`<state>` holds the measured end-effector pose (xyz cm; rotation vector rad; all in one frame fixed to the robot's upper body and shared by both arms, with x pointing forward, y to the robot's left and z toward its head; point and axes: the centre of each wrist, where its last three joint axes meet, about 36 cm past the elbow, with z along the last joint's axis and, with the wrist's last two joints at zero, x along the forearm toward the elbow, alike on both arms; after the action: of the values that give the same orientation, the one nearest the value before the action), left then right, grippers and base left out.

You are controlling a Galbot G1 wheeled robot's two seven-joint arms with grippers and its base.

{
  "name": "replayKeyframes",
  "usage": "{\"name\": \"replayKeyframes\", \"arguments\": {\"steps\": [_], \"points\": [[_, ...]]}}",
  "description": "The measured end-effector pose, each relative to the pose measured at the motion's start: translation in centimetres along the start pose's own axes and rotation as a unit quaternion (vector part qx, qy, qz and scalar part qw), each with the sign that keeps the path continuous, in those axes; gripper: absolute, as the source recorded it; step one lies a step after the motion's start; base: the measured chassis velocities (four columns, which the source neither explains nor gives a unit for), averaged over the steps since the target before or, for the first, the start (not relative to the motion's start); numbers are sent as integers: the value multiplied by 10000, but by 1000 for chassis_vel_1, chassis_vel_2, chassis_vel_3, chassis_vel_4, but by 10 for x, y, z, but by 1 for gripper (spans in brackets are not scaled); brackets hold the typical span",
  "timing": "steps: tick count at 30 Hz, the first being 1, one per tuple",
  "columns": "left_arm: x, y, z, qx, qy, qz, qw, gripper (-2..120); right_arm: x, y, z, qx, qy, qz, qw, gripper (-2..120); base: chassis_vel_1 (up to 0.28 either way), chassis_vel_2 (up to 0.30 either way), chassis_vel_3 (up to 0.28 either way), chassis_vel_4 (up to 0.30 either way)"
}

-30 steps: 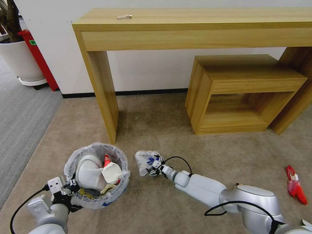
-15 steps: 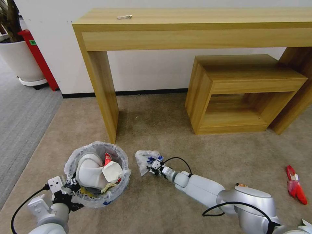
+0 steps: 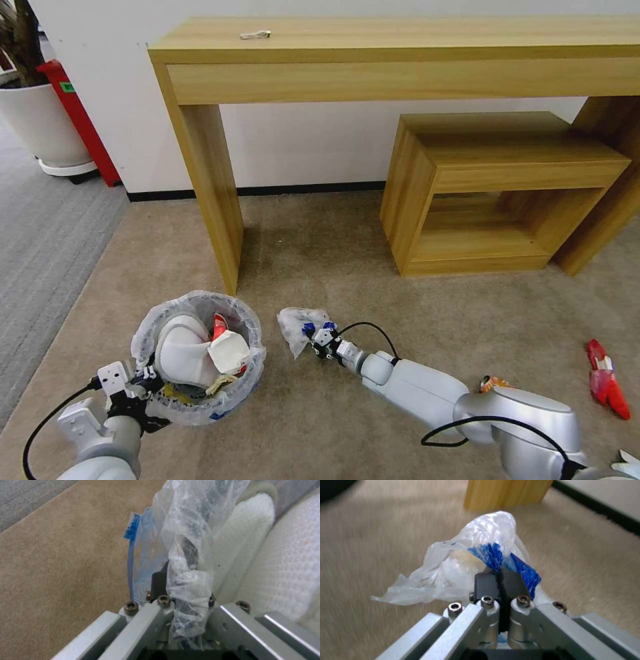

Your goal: Pick up the trash bin and place the garbage on the floor into it.

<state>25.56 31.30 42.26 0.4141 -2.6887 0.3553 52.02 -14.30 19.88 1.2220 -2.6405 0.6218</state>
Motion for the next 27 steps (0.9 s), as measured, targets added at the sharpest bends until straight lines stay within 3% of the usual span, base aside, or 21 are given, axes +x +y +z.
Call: {"name": "replayKeyframes", "arguments": {"steps": [3, 6, 14, 17, 18, 21, 22, 25, 27], "points": [[-2, 1, 0, -3, 6, -15, 10000, 0, 8, -5, -8, -88, -97, 55, 9999, 0, 0, 0, 0, 0], [-6, 3, 3, -4, 38, -52, 10000, 0, 35, -31, -18, -171, -220, 287, 9992, 0, 0, 0, 0, 0], [-10, 5, 7, -5, 85, -91, 9999, 0, 59, -53, -36, -258, -517, 547, 9968, 0, 0, 0, 0, 0], [-14, 7, 10, -22, 119, -121, 9999, 0, 76, -68, -89, -356, -1246, 733, 9888, 0, 0, 0, 0, 0], [-14, 7, 10, -22, 119, -121, 9999, 0, 76, -68, -89, -356, -1246, 733, 9888, 0, 0, 0, 0, 0], [-14, 6, 9, -29, 110, -114, 9999, 0, 87, -78, -139, -468, -1864, 660, 9791, 0, 0, 0, 0, 0], [-14, 6, 9, -29, 110, -114, 9999, 0, 87, -78, -139, -468, -1864, 660, 9791, 0, 0, 0, 0, 0], [-14, 6, 7, -47, 106, -120, 9999, 0, 101, -73, -205, -712, -2675, 128, 9608, 0, 0, 0, 0, 0], [-14, 6, 7, -46, 104, -117, 9999, 0, 104, -69, -221, -791, -2867, -51, 9547, 0, 0, 0, 0, 0]]}}
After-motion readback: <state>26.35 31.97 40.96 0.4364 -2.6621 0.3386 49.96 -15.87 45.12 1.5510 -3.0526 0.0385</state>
